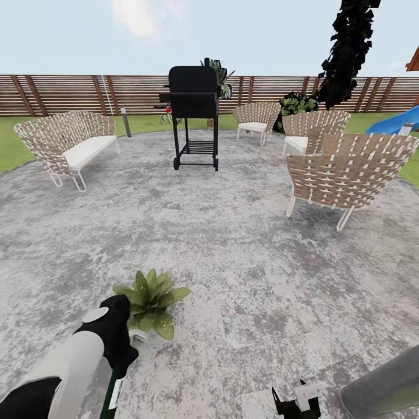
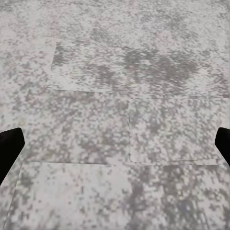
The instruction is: Pick up the pesticide atomizer in the garden and spray insectifuge to fully cover both potted plants in the garden.
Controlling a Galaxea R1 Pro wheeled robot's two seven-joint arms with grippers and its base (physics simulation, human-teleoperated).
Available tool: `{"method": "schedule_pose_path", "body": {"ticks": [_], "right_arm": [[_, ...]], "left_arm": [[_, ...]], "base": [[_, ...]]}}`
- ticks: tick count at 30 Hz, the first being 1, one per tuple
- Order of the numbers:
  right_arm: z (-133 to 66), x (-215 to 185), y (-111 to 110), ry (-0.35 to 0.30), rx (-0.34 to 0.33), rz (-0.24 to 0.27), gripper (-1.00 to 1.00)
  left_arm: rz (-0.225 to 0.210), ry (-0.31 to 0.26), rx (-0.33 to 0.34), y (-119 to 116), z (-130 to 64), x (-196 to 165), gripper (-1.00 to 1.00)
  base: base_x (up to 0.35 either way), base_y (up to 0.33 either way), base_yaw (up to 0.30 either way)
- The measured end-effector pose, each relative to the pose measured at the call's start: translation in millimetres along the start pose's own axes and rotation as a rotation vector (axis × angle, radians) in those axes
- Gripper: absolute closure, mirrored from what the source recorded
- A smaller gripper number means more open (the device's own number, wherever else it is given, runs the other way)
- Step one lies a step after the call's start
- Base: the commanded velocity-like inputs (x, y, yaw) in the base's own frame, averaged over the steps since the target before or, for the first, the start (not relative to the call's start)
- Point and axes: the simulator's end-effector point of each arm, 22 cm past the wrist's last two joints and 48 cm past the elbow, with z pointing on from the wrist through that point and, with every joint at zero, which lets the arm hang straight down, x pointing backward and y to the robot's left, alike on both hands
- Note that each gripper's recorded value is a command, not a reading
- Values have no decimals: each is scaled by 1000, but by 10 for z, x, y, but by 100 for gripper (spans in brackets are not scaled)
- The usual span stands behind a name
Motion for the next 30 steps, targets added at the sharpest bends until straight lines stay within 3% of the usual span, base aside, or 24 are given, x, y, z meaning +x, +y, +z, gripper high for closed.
{"method": "schedule_pose_path", "body": {"ticks": [6, 9, 12, 14, 19, 30], "right_arm": [[0, -1, -1, 0, 0, 0, -100], [0, 0, 0, 0, 0, 0, -100], [0, 0, 0, 0, 0, 0, -100], [0, 0, 1, 0, 0, 0, -100], [0, 1, -2, 0, 1, 0, -100], [0, 1, -3, 0, 1, 0, -100]], "left_arm": [[25, 1, 22, -199, 70, -54, 100], [46, -30, 9, -273, -12, -188, 100], [40, -63, -14, -183, -124, -248, 100], [18, -82, -33, 2, -205, -213, 100], [-32, -82, -57, 321, -273, -64, 100], [-30, -70, -49, 277, -211, -41, 100]], "base": [[0, 0, 0], [0, 0, 0], [0, 0, 0], [0, 0, 0], [0, 0, 0], [-67, 151, 0]]}}
